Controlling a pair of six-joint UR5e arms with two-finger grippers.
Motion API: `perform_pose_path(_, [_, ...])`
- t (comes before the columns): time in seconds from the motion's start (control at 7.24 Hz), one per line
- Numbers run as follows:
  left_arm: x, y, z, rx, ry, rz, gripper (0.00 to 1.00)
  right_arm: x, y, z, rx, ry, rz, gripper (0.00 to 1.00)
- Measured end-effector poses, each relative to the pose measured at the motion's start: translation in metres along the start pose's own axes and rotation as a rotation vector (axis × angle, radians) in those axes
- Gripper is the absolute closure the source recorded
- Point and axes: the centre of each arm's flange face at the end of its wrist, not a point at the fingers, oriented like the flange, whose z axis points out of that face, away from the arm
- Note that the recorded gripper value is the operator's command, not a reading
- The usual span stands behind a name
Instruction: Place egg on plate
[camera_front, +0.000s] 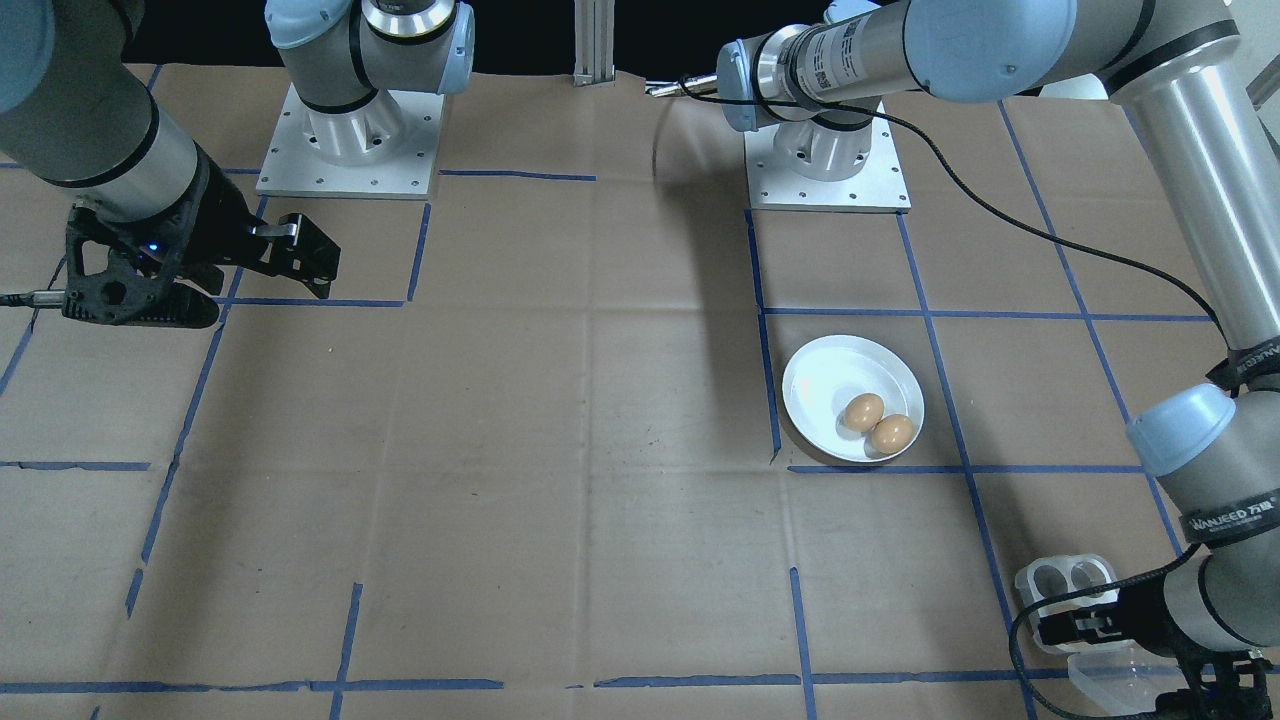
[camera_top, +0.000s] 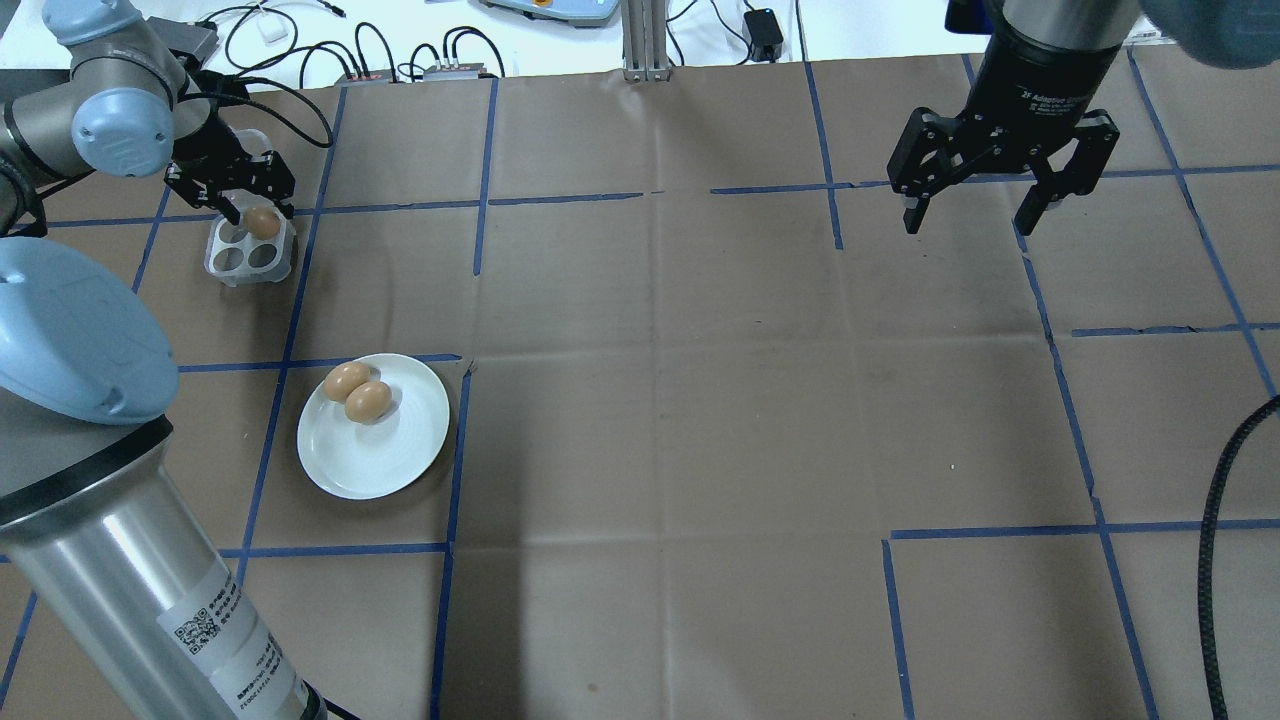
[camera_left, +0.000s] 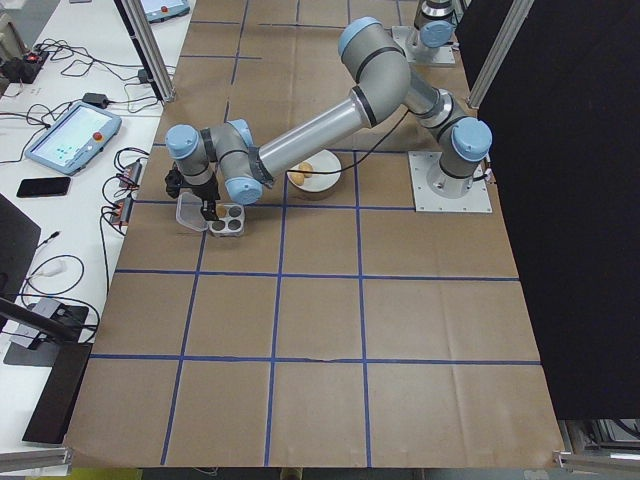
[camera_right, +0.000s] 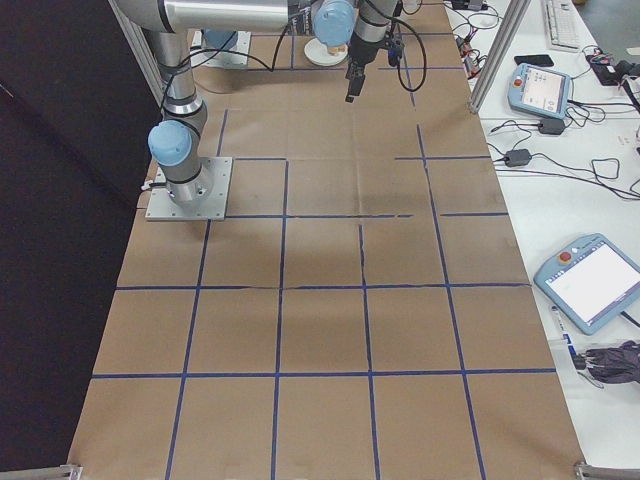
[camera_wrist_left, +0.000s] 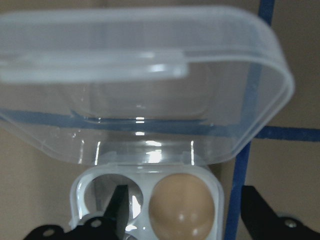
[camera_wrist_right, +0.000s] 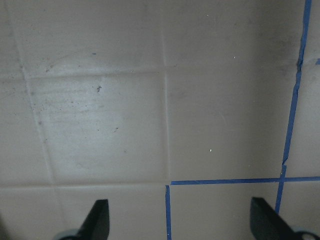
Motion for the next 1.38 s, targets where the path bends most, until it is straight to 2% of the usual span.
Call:
perform_pose_path(0.41, [-0.001,0.001,-0.001,-0.003,0.001,-0.001,0.46,0.0,0.0,0.0,0.0,0.0,0.0,0.0])
perform_pose_path(0.83, [-0.001,0.001,-0.001,-0.004,0.001,-0.002,0.76,0.0,0.0,0.0,-0.001,-0.001,0.0,0.0])
perform_pose_path(1.1, [-0.001,0.001,-0.002,-0.003,0.0,-0.003,0.83,0.0,0.0,0.0,-0.001,-0.001,0.0,0.0])
perform_pose_path(1.38, [-0.001,0.003,-0.017,0.01,-0.009,-0.002,0.84,0.0,0.0,0.0,0.0,-0.001,0.0,0.0])
